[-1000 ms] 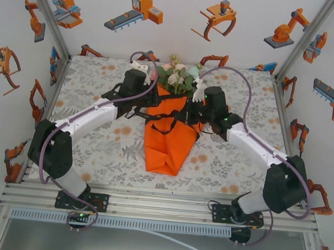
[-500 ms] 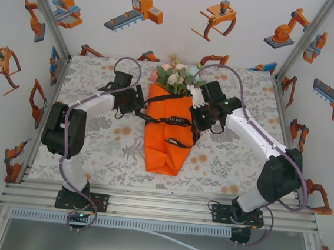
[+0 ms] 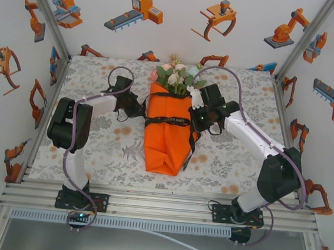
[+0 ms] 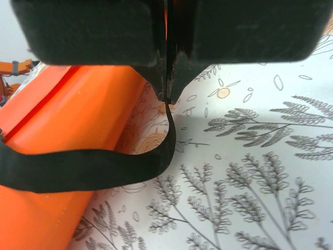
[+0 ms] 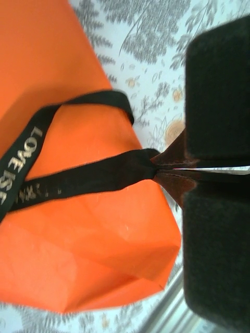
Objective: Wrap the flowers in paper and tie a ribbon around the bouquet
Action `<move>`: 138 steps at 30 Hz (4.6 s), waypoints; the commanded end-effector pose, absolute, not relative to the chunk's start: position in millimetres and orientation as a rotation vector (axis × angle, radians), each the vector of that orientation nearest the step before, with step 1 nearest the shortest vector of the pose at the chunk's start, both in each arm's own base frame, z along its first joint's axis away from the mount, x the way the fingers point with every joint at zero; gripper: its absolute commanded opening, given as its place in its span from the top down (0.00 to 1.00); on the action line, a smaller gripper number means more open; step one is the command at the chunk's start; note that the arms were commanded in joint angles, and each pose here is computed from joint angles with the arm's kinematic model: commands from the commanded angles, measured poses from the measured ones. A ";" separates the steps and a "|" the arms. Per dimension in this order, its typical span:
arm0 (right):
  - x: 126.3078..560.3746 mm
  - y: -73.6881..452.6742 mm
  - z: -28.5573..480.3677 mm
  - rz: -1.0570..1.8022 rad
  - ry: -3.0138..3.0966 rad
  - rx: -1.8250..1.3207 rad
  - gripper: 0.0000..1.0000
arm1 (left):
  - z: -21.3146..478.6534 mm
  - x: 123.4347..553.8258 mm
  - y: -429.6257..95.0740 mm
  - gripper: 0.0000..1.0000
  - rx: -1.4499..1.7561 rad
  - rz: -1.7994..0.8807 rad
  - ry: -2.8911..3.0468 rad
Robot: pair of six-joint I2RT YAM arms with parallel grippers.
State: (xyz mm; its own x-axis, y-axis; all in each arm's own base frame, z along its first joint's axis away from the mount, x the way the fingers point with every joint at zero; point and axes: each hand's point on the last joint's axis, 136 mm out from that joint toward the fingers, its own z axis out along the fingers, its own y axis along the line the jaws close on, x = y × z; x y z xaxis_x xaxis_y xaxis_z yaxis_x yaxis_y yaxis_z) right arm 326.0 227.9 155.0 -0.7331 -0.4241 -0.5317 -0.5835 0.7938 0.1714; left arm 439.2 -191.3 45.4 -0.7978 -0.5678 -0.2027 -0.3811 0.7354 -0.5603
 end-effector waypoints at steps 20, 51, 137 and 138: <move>355.5 2.4 96.3 -0.290 2.661 0.312 1.00 | 16.2 382.4 -52.3 1.00 -1.106 -0.357 2.567; 391.4 7.0 150.1 0.024 2.521 0.079 0.54 | 201.4 410.9 -68.9 0.32 -0.302 -0.240 2.101; 419.3 4.0 94.9 0.253 2.336 0.463 1.00 | 73.7 356.3 -247.9 1.00 0.829 -0.548 2.315; 418.7 -3.3 92.2 0.244 2.340 0.505 1.00 | 73.1 356.8 -246.1 1.00 0.823 -0.543 2.318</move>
State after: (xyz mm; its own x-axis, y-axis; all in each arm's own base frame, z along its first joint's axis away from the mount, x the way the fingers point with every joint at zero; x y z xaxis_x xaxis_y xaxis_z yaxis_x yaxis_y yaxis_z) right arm 405.6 82.9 94.8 -0.7624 0.2493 -0.5972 -0.0366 0.9048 0.4243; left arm 353.1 -295.5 102.0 -0.5096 0.3925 -0.7657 0.7778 0.5906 -0.2149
